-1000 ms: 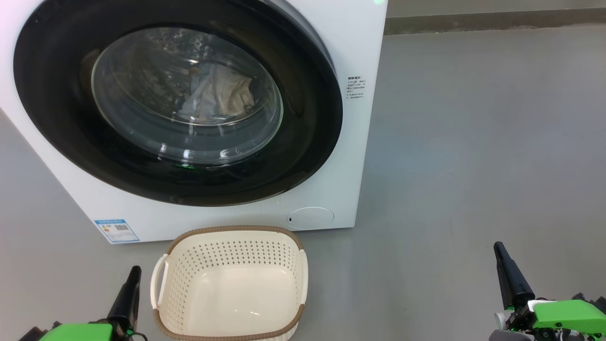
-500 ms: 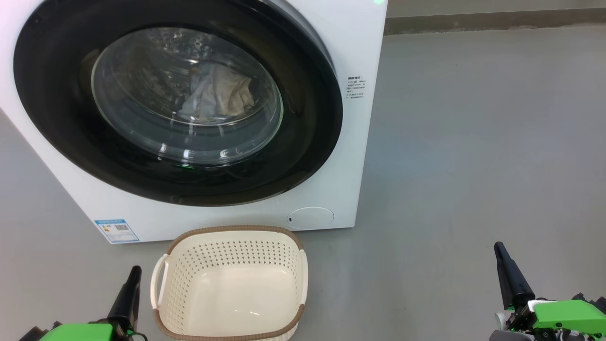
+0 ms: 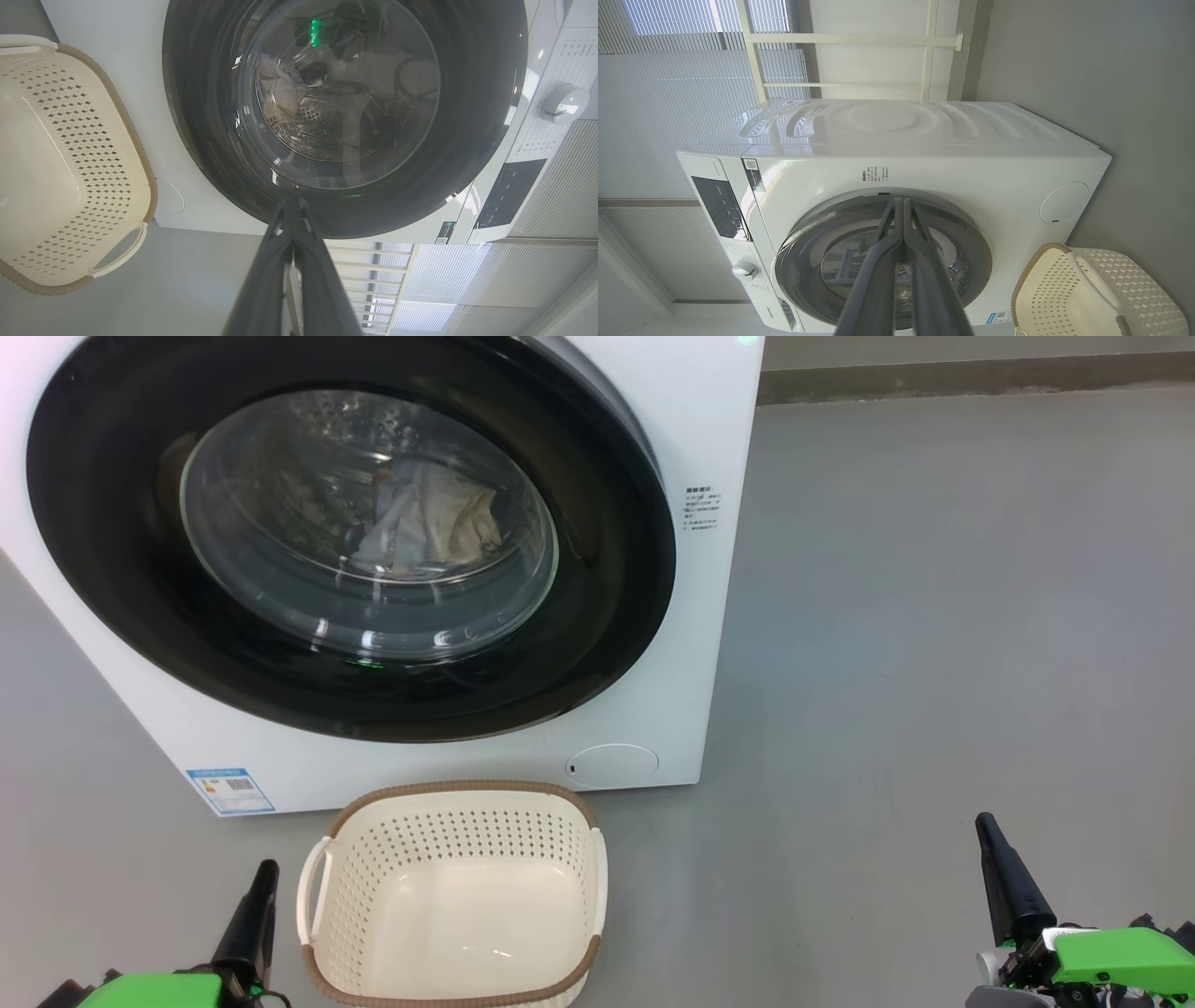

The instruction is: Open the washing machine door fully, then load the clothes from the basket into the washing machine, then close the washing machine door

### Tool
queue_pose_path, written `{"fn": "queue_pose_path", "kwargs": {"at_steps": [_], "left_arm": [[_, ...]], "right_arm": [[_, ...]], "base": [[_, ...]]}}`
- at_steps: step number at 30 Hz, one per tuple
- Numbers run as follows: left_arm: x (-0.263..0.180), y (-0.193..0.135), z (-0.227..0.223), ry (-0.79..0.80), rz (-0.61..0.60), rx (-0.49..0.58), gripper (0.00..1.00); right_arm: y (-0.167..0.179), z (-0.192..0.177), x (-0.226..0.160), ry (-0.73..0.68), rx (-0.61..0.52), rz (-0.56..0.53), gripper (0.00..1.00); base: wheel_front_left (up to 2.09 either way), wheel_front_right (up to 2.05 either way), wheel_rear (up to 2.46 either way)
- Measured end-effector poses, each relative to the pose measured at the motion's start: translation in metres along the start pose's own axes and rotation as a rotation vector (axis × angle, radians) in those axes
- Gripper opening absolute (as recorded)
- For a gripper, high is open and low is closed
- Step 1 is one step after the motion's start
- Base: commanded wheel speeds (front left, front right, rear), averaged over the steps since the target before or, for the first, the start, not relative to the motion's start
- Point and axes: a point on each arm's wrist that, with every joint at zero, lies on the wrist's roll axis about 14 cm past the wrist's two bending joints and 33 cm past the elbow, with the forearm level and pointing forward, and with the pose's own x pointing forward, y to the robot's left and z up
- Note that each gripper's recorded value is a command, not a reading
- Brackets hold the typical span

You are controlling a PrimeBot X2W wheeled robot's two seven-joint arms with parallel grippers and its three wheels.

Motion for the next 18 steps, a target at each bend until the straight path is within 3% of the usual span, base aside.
{"fn": "queue_pose_path", "kwargs": {"at_steps": [18], "left_arm": [[0.0000, 0.0001, -0.0009, 0.003, 0.000, -0.004, 0.00]], "right_arm": [[-0.0001, -0.0003, -0.0001, 0.004, 0.003, 0.000, 0.00]], "base": [[0.00, 0.00, 0.00]]}}
